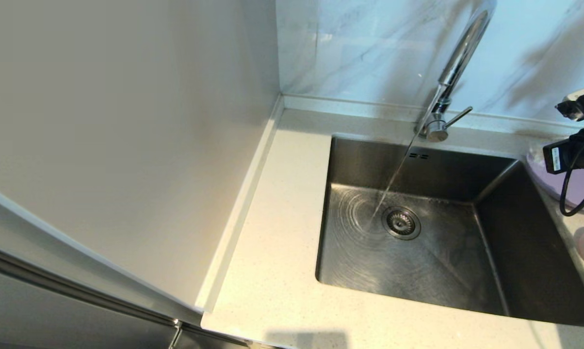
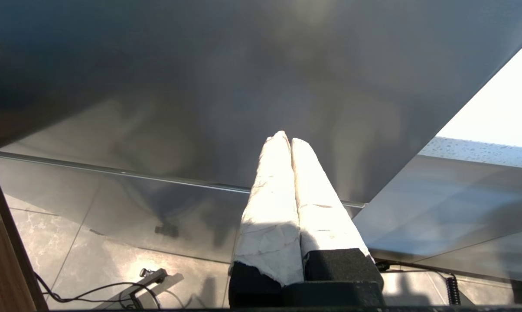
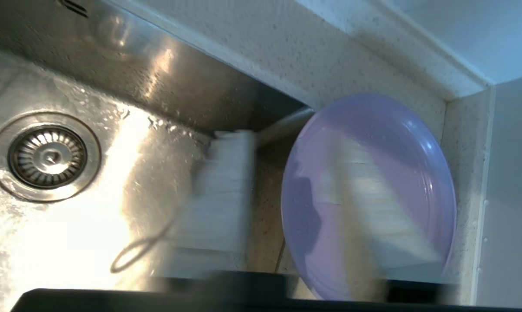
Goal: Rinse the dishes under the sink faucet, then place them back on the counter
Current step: Pick up the bowl
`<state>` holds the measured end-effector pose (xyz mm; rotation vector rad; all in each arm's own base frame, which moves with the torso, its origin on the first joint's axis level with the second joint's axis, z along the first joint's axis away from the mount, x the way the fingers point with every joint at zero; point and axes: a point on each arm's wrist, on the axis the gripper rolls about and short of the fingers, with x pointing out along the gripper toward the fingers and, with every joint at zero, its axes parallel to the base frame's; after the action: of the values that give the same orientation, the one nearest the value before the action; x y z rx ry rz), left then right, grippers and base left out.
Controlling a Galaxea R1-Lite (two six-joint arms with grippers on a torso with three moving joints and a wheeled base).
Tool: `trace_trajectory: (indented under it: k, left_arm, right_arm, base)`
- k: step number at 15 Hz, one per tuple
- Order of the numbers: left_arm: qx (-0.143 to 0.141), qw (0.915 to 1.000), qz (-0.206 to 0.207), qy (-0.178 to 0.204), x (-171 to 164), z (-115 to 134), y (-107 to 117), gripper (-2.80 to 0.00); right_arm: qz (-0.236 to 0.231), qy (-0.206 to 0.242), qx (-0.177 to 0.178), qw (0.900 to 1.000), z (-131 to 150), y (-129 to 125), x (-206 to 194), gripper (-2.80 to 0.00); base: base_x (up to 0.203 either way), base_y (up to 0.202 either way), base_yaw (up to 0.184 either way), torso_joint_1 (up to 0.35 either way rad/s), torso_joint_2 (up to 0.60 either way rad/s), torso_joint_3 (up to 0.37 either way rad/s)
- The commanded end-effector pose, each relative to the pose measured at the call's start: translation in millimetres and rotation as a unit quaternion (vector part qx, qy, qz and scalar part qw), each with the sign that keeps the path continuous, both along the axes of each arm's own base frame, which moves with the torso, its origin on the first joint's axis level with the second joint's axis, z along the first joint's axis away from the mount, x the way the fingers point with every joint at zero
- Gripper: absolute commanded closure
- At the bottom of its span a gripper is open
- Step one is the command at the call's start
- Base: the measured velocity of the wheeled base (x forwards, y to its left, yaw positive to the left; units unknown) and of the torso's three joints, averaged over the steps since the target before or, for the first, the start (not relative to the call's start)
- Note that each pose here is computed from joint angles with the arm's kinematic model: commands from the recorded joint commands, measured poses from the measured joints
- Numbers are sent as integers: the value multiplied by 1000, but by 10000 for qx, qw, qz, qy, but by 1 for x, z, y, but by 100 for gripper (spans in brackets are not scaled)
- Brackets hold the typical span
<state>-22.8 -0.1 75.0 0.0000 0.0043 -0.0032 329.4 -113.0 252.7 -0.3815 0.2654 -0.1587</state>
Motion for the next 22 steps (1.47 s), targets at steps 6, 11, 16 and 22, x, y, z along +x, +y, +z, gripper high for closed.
trace_trajectory:
  k: [6,11,16,22]
  left_arm:
    - [0,10000,1,2,0,0,0,0]
    - [0,10000,1,2,0,0,0,0]
    - [0,10000,1,2,0,0,0,0]
    - [0,10000,1,2,0,0,0,0]
  right_arm:
    - [1027,-413,-492,9926,49,52,-56,0]
    - [1141,167,-742,9906,85,75,-111,0]
    - [497,1698,586,9825,98,76,-161,0]
    - [-614,2423,3016,9201,74,43,-145,0]
  base:
    - [0,0,0,0,0,0]
    - [0,0,0,0,0,0]
    - [0,0,0,0,0,0]
    - [0,0,0,0,0,0]
